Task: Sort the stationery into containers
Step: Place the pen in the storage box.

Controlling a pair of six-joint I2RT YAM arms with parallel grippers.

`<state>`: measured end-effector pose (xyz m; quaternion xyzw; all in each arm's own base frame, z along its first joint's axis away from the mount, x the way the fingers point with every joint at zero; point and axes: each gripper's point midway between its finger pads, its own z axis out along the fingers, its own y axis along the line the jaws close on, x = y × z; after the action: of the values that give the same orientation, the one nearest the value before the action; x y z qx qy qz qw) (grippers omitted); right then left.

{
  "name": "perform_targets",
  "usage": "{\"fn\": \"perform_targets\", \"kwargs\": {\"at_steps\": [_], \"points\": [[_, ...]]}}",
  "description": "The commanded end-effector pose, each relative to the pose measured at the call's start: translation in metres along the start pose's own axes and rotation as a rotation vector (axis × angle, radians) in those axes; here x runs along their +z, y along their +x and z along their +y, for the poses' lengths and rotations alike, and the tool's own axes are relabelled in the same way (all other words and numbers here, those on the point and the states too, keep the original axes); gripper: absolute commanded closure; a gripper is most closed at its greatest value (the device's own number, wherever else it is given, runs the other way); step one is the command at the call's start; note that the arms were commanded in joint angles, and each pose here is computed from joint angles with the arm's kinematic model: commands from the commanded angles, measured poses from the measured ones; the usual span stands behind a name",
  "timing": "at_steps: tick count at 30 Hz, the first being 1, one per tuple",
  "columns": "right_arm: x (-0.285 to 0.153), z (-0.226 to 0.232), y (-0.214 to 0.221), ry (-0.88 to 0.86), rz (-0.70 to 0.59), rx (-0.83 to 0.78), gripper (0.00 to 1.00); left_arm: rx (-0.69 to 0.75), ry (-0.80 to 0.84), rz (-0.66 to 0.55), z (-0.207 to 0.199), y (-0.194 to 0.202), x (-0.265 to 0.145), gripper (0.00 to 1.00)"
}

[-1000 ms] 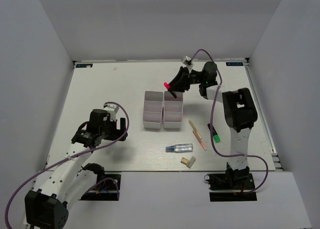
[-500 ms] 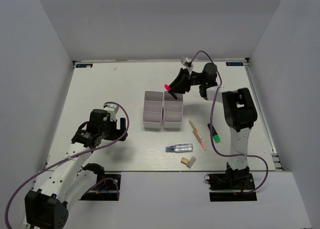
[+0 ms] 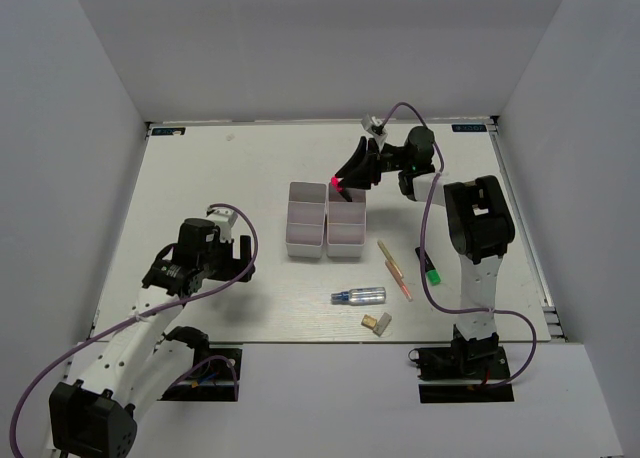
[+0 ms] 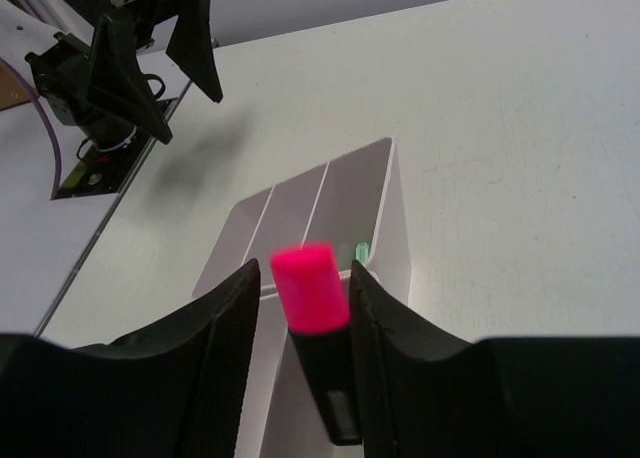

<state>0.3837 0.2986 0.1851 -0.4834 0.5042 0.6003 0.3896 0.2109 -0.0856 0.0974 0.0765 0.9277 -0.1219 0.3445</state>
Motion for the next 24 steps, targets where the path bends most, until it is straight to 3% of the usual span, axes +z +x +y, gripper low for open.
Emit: {"fn": "perform_targets", "kwargs": {"at_steps": [1,5,8,11,14,17,19,20,21,22,23,24], "points": [[-0.002,0.004,-0.008,0.001,-0.004,-0.061,0.55,0.005,0.014,-0.036,-0.002,-0.007,-0.003,0.01],[-0.002,0.005,-0.007,0.002,-0.005,-0.056,0.47,0.009,0.018,-0.034,-0.002,-0.006,-0.002,0.01],[-0.004,0.003,-0.012,0.019,-0.012,-0.065,0.47,0.006,0.017,-0.036,-0.002,-0.006,-0.002,0.01],[-0.008,0.002,-0.023,0.052,-0.031,-0.073,0.54,0.006,0.015,-0.037,-0.002,-0.006,-0.002,0.01],[-0.018,0.007,-0.041,0.100,-0.055,-0.066,0.67,0.007,0.018,-0.046,-0.003,-0.008,-0.003,0.01],[-0.042,0.015,-0.072,0.216,-0.073,-0.064,0.98,0.004,0.028,-0.059,-0.005,-0.010,-0.005,0.01],[-0.064,0.006,-0.069,0.488,0.103,-0.099,1.00,0.003,0.035,-0.065,-0.006,-0.012,-0.006,0.01],[-0.076,0.024,-0.033,0.563,0.263,0.048,1.00,0.003,0.041,-0.066,-0.008,-0.013,-0.007,0.01],[-0.100,0.025,-0.038,0.694,0.416,-0.125,1.00,0.002,0.048,-0.065,-0.009,-0.012,-0.006,0.01],[-0.115,0.026,-0.027,0.767,0.435,-0.069,1.00,-0.002,0.052,-0.075,-0.010,-0.014,-0.008,0.01],[-0.125,0.036,-0.018,0.807,0.463,-0.007,0.96,-0.004,0.059,-0.075,-0.011,-0.015,-0.008,0.01],[-0.143,0.055,-0.006,0.861,0.560,0.042,0.70,-0.007,0.068,-0.077,-0.013,-0.016,-0.009,0.01]]}}
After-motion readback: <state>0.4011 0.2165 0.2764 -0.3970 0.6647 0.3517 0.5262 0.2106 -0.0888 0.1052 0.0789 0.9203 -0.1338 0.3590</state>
